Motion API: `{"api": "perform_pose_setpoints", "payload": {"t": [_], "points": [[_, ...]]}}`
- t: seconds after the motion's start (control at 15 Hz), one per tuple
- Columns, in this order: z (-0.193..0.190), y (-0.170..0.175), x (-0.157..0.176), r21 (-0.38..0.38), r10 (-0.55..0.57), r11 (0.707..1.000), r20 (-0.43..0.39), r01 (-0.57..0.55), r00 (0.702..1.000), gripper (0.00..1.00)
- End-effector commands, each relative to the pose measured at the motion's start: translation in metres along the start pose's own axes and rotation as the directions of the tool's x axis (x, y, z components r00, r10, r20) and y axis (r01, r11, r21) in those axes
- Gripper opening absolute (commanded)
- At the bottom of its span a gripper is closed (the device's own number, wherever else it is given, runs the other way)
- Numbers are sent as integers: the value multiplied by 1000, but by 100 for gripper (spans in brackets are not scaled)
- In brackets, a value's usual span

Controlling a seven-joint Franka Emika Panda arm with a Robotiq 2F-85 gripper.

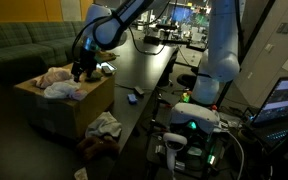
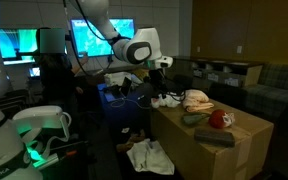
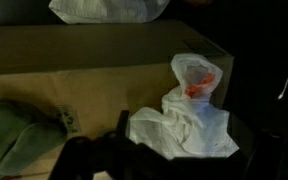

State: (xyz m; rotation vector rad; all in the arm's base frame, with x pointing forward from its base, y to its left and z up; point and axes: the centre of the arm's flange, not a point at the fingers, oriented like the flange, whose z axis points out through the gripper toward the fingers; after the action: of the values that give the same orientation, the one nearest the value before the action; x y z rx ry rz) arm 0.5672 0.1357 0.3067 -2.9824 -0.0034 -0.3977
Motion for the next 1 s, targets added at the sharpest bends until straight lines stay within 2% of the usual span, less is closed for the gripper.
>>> {"api": "perform_pose_setpoints", "payload": {"t": [0.0,0.47,0.93], "points": [[4,-15,-7,37,-2,999,-24,3,1000,100],[27,-37,-6,39,-3,999,-94,6,996,100],[50,-51,-9,46,-21,999,-100,26,995,100]]}}
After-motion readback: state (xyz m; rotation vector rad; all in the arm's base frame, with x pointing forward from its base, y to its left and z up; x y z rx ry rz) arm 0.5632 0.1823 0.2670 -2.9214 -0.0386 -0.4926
